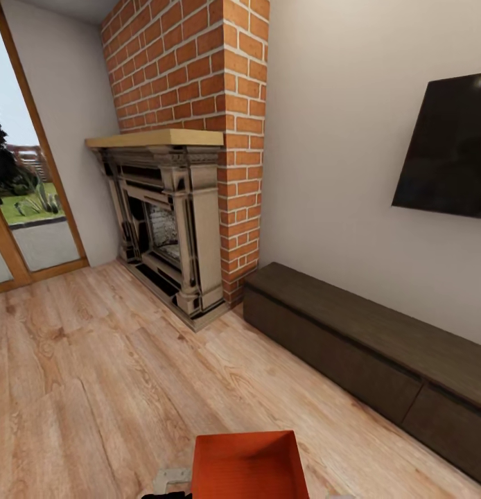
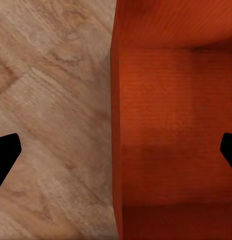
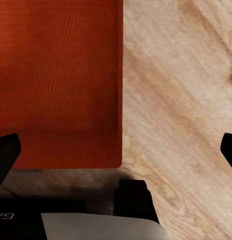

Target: Move the two storage containers from the living room to the garage. In the garage, place one container on the floor and stack the other container on top of it (either order is fine).

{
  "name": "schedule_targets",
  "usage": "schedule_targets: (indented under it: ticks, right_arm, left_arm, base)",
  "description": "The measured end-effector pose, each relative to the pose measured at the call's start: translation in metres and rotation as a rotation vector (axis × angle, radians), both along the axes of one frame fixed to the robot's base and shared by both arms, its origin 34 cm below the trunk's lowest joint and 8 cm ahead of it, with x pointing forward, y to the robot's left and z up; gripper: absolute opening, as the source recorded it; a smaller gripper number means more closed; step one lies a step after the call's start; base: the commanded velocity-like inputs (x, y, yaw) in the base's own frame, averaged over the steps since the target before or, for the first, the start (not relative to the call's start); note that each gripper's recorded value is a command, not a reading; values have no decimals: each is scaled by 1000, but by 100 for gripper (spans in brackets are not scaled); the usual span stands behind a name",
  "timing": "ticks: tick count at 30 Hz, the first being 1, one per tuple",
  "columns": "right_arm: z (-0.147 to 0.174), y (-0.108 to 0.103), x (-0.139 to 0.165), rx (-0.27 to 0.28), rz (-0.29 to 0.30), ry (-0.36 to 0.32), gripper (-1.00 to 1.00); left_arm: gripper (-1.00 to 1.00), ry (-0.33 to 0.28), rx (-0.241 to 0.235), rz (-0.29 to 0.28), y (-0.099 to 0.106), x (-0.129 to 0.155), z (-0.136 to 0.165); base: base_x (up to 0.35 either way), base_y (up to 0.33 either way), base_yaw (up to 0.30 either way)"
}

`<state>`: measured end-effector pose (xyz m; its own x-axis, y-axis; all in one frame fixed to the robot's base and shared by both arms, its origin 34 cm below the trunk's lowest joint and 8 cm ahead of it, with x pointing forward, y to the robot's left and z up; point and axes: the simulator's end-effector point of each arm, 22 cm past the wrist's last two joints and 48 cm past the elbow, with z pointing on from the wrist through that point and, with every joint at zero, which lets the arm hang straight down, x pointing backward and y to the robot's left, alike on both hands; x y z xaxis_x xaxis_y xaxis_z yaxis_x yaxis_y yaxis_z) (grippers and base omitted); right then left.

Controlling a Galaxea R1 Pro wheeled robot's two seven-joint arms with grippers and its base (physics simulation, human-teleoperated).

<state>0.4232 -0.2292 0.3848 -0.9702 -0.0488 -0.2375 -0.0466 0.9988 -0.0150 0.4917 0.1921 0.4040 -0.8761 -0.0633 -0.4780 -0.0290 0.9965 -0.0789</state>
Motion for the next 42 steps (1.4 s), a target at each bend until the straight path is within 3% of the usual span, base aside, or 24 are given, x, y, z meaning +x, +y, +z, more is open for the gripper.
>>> schedule_targets:
  ticks: [14,22,30,42]
  right_arm:
    - [-28,-1,-4,-2,0,0,100]
    - [-28,-2,-4,-4,1,-2,100]
    - [-30,-4,6,-2,1,-55,100]
    - [-42,-3,6,1,-1,-68,100]
  left_arm:
    - [100,-2,-2,-1,-1,-4,-28]
    - [100,-2,-2,-1,-1,-4,-28]
    - [100,-2,-2,-1,-1,-5,-32]
    - [100,-18,-2,1,-1,-4,-43]
  base:
    - [0,0,0]
    - [0,0,0]
    - [0,0,0]
    - [0,0,0]
